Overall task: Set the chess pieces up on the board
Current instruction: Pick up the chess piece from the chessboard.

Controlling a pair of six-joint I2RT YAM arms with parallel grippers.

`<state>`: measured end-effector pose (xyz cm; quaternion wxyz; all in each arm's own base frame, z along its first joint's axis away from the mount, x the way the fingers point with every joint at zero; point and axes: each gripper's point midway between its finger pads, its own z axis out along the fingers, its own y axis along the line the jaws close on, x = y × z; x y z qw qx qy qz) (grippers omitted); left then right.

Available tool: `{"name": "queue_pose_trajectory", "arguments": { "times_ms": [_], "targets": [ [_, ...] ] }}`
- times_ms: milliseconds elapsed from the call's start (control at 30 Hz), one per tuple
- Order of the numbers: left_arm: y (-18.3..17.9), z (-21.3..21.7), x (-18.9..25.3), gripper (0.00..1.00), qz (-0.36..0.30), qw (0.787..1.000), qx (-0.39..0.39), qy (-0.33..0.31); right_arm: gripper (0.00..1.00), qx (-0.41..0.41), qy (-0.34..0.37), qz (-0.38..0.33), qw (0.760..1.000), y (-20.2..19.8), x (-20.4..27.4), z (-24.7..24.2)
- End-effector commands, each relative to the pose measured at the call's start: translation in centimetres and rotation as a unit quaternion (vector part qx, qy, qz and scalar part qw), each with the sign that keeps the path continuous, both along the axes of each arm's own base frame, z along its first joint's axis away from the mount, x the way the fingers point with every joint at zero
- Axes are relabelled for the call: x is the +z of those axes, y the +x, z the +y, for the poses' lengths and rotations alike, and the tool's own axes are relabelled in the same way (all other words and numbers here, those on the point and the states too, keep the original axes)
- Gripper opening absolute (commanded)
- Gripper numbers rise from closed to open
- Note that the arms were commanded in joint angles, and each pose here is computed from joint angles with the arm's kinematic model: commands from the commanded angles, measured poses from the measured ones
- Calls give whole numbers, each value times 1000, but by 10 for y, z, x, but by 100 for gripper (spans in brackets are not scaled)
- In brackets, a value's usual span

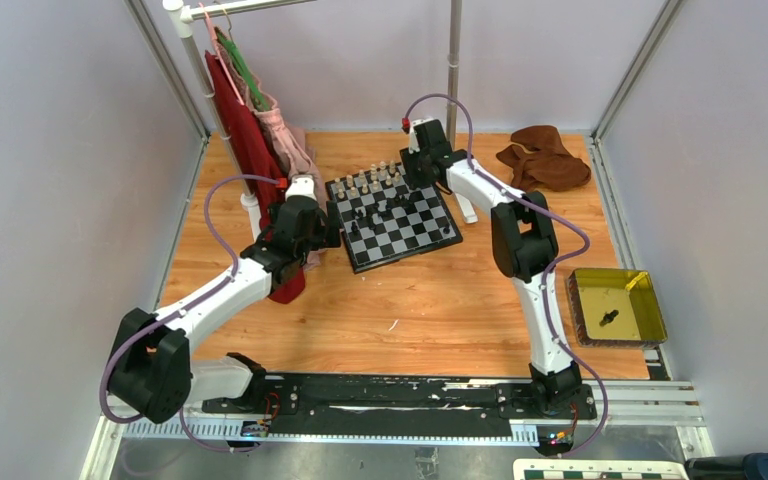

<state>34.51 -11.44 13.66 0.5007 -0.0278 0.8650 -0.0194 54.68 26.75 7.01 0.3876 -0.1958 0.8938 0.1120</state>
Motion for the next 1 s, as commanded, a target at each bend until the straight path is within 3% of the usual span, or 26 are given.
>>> {"name": "queue_pose_trajectory", "arguments": {
  "times_ms": [0,433,967],
  "targets": [
    [12,4,12,100,-16,1000,11,3,38,1,-2,-1,1000,9,-7,-4],
    [16,6,11,100,-15,1000,10,4,31,1,0,8,1000,8,-14,-4],
    [12,12,8,100,-11,1000,14,-2,0,3,3,-4,1000,5,3,-4]
  ]
}}
